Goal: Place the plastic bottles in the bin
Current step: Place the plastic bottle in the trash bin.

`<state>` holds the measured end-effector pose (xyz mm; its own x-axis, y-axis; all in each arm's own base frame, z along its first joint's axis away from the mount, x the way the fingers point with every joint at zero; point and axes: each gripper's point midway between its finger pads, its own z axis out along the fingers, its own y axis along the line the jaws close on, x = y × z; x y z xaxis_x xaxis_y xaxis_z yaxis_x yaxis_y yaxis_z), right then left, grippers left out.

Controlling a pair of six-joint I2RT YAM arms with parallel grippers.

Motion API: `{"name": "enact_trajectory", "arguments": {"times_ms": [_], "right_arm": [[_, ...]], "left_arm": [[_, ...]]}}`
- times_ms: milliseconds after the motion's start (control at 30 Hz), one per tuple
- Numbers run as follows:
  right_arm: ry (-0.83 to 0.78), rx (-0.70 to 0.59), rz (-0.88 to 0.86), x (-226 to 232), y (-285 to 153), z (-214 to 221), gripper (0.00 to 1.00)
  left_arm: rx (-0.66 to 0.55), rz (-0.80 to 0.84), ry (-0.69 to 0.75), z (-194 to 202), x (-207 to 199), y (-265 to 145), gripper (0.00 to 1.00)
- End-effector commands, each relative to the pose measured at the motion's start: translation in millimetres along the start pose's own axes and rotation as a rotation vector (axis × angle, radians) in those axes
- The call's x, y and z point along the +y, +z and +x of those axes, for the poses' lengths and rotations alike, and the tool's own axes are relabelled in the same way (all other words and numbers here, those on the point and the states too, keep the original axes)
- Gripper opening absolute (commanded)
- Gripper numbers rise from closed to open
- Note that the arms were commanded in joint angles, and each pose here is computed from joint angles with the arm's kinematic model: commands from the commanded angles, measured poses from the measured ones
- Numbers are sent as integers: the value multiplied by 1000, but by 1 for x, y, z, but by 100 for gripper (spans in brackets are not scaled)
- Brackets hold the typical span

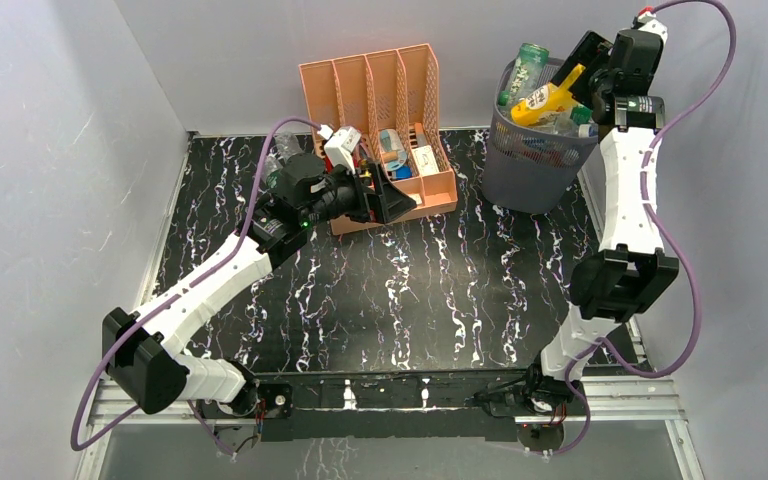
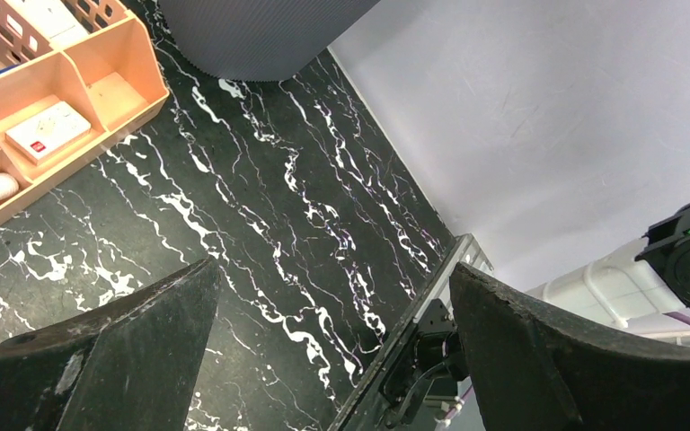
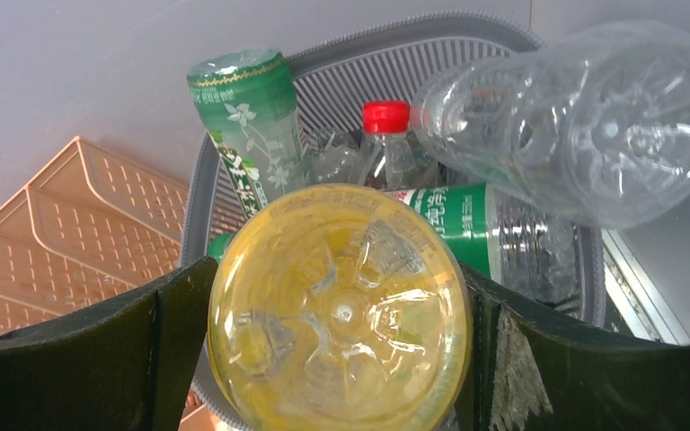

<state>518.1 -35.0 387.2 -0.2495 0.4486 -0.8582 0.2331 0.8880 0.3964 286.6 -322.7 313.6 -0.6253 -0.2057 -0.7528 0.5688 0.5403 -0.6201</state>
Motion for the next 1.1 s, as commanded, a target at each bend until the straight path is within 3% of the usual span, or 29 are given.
{"name": "enact_trajectory", "arguments": {"times_ms": [0, 267, 567, 800, 1067], "right_arm": [[4, -87, -70, 21, -40, -28, 98], [82, -146, 41, -15, -72, -55, 98], [106, -103, 24, -24, -71, -45, 98], [102, -123, -85, -2, -86, -54, 98], [82, -177, -218, 26, -126, -67, 98]], "left_arm": [[-41, 13, 12, -10, -9, -15, 98], [-22, -2, -3, -8, -5, -10, 98], [-18, -1, -4, -8, -5, -10, 98], [-24, -37, 8, -12, -1, -11, 98], [-70, -180, -39, -44, 47, -27, 98]]}}
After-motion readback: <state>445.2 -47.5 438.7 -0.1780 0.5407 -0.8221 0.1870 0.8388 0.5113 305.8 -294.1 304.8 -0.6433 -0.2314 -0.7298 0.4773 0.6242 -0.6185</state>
